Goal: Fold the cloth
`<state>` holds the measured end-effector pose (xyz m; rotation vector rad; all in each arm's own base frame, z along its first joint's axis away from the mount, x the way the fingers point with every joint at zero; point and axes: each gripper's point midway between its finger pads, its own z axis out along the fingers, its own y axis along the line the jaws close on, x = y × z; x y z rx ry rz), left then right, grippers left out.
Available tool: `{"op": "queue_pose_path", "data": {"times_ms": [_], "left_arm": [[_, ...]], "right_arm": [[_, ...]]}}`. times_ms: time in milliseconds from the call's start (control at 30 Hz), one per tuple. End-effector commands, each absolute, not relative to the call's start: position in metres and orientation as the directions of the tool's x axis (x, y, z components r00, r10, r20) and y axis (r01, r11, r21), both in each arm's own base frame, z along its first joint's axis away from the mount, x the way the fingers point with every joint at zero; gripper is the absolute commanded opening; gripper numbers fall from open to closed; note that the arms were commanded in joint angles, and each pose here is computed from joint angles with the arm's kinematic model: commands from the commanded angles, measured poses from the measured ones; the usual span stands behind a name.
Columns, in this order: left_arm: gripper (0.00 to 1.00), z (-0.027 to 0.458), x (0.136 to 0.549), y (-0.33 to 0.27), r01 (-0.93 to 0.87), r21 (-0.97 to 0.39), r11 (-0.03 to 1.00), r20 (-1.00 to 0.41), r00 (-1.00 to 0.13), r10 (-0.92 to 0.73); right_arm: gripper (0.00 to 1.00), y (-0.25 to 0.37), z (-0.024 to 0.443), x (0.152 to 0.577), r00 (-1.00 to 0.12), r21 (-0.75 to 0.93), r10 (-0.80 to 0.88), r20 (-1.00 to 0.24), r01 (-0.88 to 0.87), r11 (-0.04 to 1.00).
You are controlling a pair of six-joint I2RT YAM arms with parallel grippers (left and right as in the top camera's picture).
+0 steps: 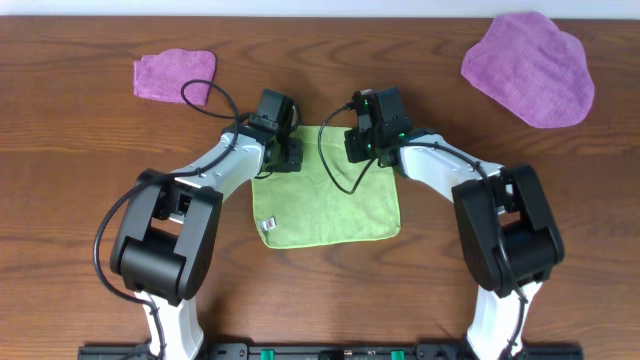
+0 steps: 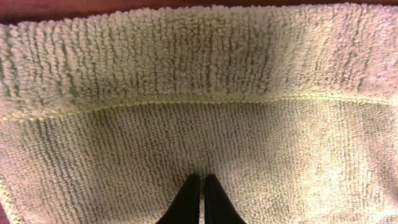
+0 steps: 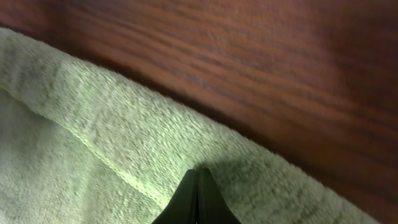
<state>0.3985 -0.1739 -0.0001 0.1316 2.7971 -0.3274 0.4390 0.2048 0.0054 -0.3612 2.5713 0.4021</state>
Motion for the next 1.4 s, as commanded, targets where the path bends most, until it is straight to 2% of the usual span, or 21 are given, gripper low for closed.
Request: {"op": "queue_pose_path", "data": {"times_ms": [0,333,500,733,900,1067,1367], "left_arm": [[0.06,-0.011,0.396,-0.175,0.144,-0.191,0.971,-0.305,-0.949,0.081],[0.06,-0.011,0.396,-0.175,0.145,-0.191,0.971,-0.306,-0.948,0.081],[0.06,-0.011,0.396,-0.175,0.145,-0.191,0.971,-0.306,-0.949,0.081],[0.06,-0.011,0.394,-0.179,0.151,-0.213,0.965,-0.297,-0.951,0.083],[0.06,-0.012,0.384,-0.189,0.173,-0.23,0.958,-0.275,-0.956,0.106],[0.06,-0.012,0.376,-0.202,0.205,-0.228,0.952,-0.268,-0.953,0.141],[0.06,-0.015,0.365,-0.208,0.226,-0.214,0.95,-0.243,-0.955,0.172]], "right_arm": [[0.01,0.212,-0.002,0.43,-0.851,0.234,-0.2,-0.486,-0.347,0.908],[0.01,0.227,-0.005,0.415,-0.88,0.285,-0.176,-0.44,-0.323,0.902],[0.01,0.227,0.001,0.422,-0.873,0.277,-0.178,-0.455,-0.329,0.903],[0.01,0.21,-0.005,0.426,-0.846,0.142,-0.26,-0.465,-0.361,0.922],[0.01,0.197,-0.027,0.428,-0.854,0.076,-0.279,-0.439,-0.345,0.936],[0.01,0.185,-0.038,0.432,-0.861,0.036,-0.271,-0.43,-0.316,0.948],[0.01,0.143,-0.024,0.464,-0.85,-0.077,-0.199,-0.488,-0.185,0.98]]}}
